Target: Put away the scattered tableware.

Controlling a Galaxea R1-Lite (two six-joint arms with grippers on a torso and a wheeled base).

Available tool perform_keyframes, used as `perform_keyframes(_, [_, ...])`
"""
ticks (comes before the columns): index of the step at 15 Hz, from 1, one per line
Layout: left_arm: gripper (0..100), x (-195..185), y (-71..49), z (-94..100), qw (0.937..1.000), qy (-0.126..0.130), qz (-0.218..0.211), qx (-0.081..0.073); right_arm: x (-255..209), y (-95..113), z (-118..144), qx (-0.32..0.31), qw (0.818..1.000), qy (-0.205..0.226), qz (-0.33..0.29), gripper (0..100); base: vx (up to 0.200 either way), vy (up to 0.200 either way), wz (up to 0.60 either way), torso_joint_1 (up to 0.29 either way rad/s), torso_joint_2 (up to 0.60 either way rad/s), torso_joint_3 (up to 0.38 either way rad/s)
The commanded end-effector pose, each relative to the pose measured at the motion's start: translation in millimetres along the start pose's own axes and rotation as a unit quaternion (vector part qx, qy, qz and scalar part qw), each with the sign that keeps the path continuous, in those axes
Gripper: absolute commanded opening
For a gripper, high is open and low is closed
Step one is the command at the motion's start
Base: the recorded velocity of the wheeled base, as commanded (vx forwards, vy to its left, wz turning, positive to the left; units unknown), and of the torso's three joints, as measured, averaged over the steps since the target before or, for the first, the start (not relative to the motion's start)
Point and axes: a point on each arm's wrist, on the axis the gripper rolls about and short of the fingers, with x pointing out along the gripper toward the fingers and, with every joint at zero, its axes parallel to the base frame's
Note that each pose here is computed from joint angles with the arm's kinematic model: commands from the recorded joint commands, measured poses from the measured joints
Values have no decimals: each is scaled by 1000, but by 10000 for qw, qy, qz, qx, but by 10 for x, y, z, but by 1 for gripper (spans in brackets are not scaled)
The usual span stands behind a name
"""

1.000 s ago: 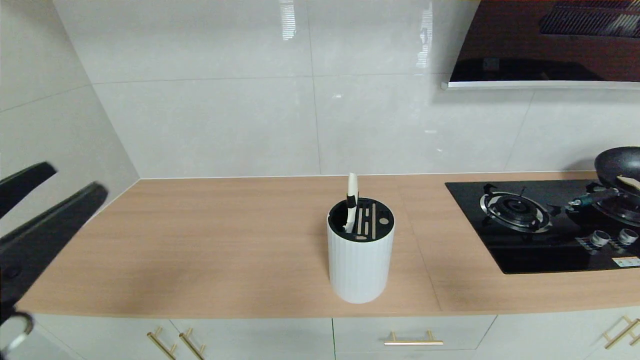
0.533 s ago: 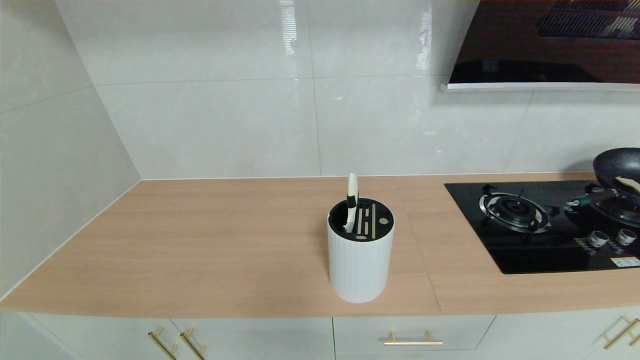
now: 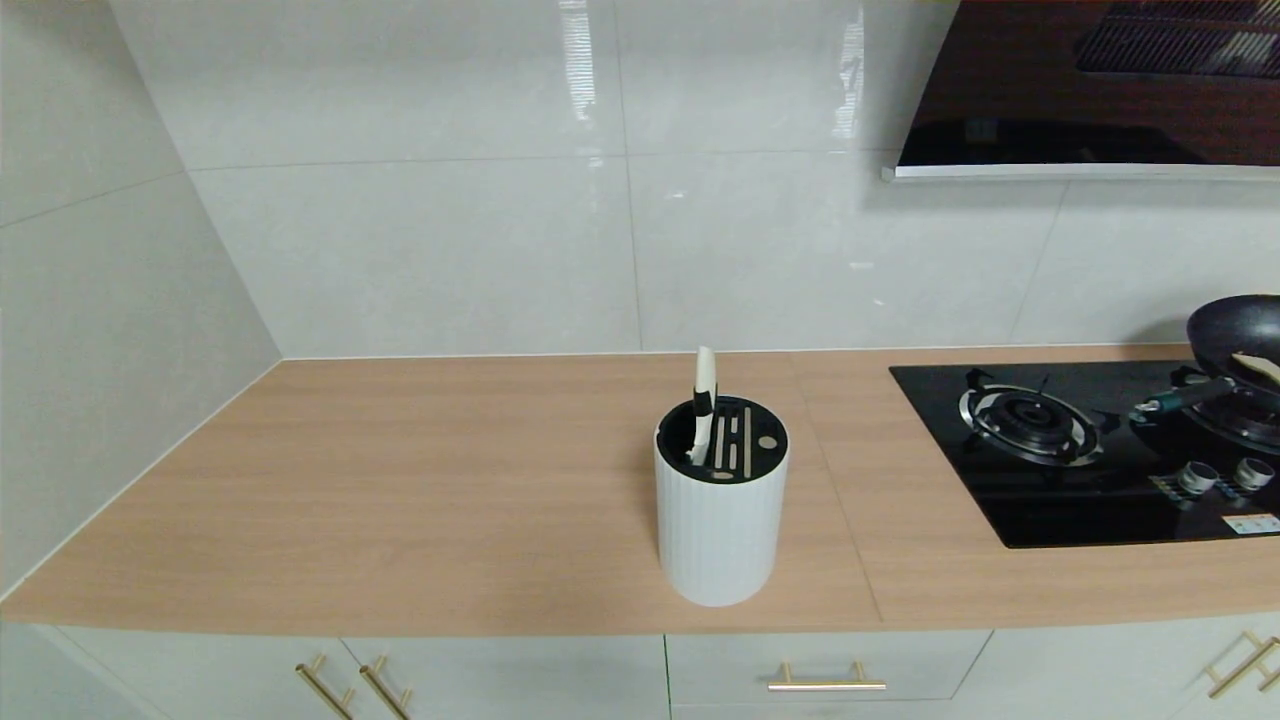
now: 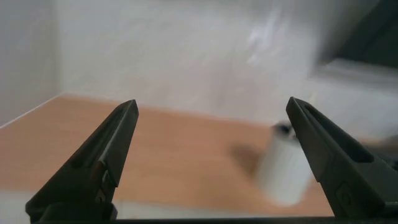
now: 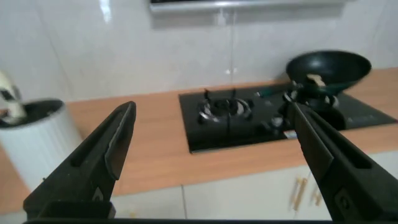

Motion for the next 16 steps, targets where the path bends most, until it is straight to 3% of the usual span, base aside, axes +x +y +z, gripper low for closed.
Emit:
perform_keyframes(1, [100, 34, 28, -357, 9970, 672, 130, 374, 106, 42, -339, -227, 9997, -45, 118, 100, 0, 0, 0, 0, 0, 0])
perform_keyframes(2, [100, 25, 32, -415, 9946, 947, 130, 406, 115, 57, -393, -230, 9991, 7, 359, 100, 0, 0, 0, 0, 0, 0])
perform_keyframes(3, [100, 13, 35, -465, 9917, 1207, 114, 428, 110, 67, -462, -238, 9976, 346, 557, 100, 0, 0, 0, 0, 0, 0])
perform_keyframes(5, [100, 17, 34, -455, 9923, 1147, 102, 448, 104, 71, -521, -189, 9958, 637, 623, 100, 0, 0, 0, 0, 0, 0])
perform_keyframes(9, [100, 17, 34, -455, 9926, 1146, 108, 394, 98, 98, -529, -203, 9899, 645, 1245, 100, 0, 0, 0, 0, 0, 0])
perform_keyframes(12, [100, 17, 34, -455, 9926, 1146, 108, 394, 99, 80, -550, -85, 9938, 766, 797, 100, 0, 0, 0, 0, 0, 0])
perform_keyframes(16, [100, 17, 34, -455, 9926, 1146, 109, 387, 94, 82, -573, 50, 9923, 905, 849, 100, 0, 0, 0, 0, 0, 0])
